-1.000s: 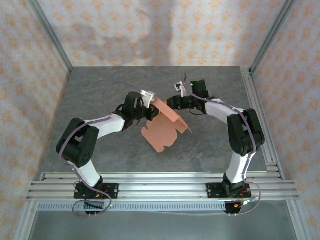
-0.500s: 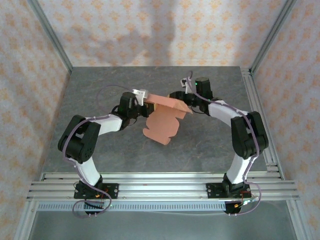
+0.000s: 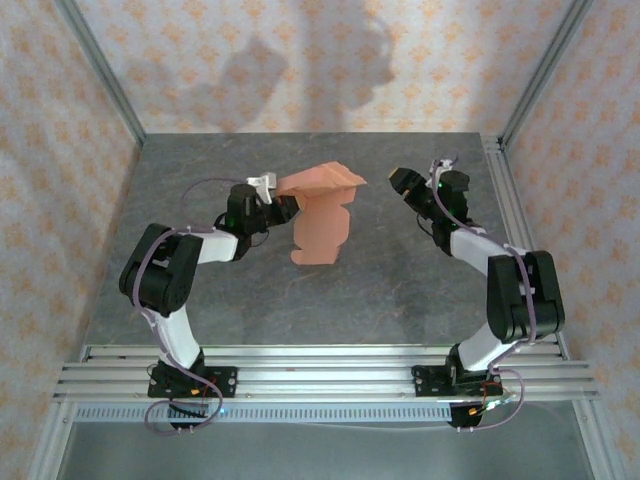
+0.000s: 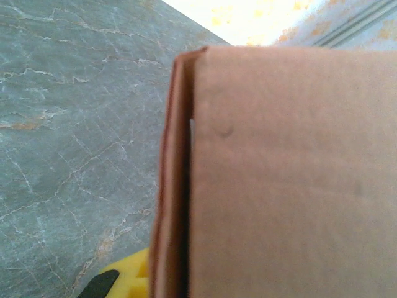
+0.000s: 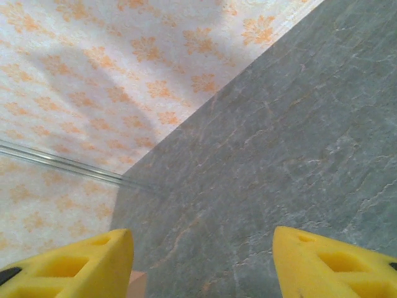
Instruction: Fold the paper box
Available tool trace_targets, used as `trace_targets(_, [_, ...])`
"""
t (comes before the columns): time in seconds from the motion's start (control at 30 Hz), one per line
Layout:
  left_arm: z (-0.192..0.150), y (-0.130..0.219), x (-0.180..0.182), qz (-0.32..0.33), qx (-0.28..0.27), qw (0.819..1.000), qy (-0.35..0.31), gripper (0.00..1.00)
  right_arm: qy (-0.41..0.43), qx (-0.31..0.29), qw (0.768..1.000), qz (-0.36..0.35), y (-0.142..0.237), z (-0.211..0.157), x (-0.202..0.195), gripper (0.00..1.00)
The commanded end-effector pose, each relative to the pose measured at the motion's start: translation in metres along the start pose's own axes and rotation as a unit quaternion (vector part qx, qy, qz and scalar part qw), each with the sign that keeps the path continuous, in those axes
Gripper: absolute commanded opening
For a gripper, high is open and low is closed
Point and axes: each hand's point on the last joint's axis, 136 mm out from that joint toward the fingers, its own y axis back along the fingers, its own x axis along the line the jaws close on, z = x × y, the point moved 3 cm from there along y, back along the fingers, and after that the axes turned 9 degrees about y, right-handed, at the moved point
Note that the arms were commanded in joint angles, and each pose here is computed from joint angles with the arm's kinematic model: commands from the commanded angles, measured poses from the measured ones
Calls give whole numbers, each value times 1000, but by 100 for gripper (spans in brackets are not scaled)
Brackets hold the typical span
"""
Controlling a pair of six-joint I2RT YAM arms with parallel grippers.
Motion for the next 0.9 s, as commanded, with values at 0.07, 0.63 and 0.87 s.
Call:
trace_targets(0.07, [23,-9,-30,-84,1,995,46,0,-8,-43,992,122,12,15,49,60])
trace_targets(0.63, [21,-17,-29,-60,36,997,35,0,37,22,970,240,-12,-29,128,54])
trace_targets(0.87, [22,-18,-29,-57,40,997,30,0,41,48,968,242,-22,-40,133,53])
